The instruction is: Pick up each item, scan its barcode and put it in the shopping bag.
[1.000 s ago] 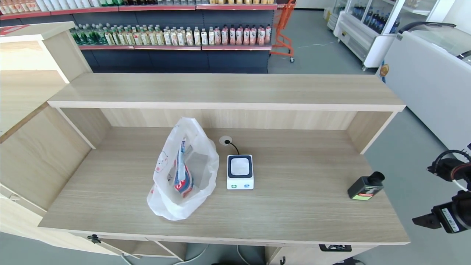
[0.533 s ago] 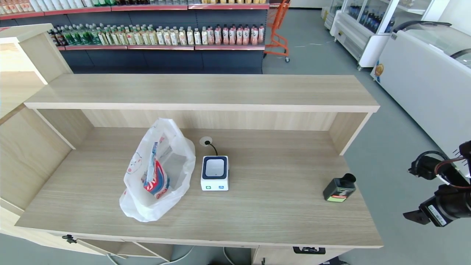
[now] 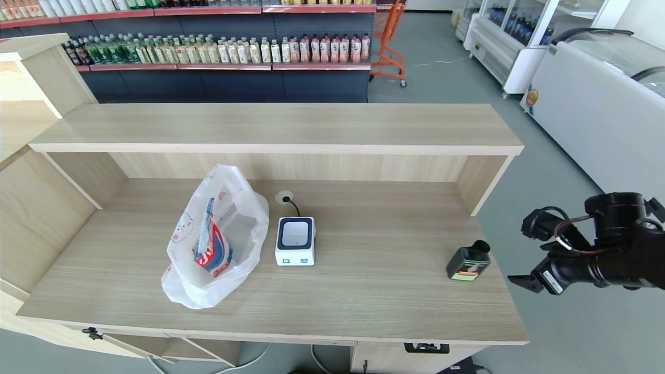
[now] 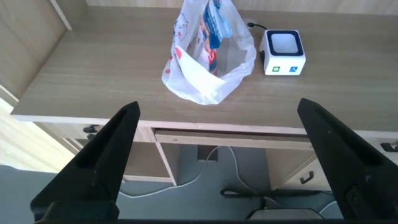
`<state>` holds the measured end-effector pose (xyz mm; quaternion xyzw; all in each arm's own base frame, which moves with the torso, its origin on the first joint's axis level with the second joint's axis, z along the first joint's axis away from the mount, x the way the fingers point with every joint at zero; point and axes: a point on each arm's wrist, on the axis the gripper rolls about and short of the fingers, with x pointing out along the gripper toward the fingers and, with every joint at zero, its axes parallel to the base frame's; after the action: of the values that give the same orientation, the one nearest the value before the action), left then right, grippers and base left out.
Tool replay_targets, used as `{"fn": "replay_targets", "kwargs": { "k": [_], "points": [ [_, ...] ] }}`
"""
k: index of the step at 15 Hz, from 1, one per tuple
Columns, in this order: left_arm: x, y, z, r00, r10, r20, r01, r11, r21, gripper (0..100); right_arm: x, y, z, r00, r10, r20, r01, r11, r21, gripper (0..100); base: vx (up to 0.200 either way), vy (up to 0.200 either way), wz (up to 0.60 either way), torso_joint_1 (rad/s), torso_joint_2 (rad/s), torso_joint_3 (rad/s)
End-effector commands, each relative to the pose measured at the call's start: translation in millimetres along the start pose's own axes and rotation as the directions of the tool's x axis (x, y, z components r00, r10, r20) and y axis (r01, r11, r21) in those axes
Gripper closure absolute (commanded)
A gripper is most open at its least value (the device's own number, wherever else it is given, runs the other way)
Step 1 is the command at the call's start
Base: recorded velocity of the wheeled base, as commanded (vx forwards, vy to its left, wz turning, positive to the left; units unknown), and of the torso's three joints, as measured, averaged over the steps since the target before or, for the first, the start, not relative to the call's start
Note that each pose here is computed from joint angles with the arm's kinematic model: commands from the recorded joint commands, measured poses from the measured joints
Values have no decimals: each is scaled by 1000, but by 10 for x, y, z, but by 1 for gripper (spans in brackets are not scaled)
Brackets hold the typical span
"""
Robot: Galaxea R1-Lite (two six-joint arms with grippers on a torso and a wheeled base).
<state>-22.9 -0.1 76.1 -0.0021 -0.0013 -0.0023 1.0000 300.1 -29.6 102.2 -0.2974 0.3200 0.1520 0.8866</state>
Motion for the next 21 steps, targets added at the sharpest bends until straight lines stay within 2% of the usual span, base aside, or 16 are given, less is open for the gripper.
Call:
{"fn": "replay_targets", "kwargs": {
  "k": [1,2,3,6,12,18,19,21],
  "points": [
    [0,0,0,1000,0,1,0,1000,0,0,314,176,-11,994,112,1,-112,993,-49,0,0,0,0,0,0,0],
    [0,0,0,1000,0,1,0,1000,0,0,327,169,-5,994,111,6,-111,992,-54,0,0,0,0,0,0,0],
    [0,0,0,1000,0,1,0,1000,0,0,491,180,21,989,133,62,-125,984,-124,0,0,0,0,0,0,0],
    [0,0,0,1000,0,1,0,1000,0,0,648,252,129,984,153,86,-138,978,-159,0,0,0,0,0,0,0],
    [0,0,0,1000,0,1,0,1000,0,0,933,345,339,976,183,121,-156,967,-202,0,0,0,0,0,0,0],
    [0,0,0,1000,0,1,0,1000,0,0,1119,376,414,972,192,133,-161,964,-213,0,0,0,0,0,0,0],
    [0,0,0,1000,0,1,0,1000,0,0,1123,385,421,972,194,133,-163,963,-214,100,0,0,0,0,0,0],
    [0,0,0,1000,0,1,0,1000,0,0,1118,462,474,963,223,149,-193,962,-193,100,0,0,0,0,0,0]
  ]
}}
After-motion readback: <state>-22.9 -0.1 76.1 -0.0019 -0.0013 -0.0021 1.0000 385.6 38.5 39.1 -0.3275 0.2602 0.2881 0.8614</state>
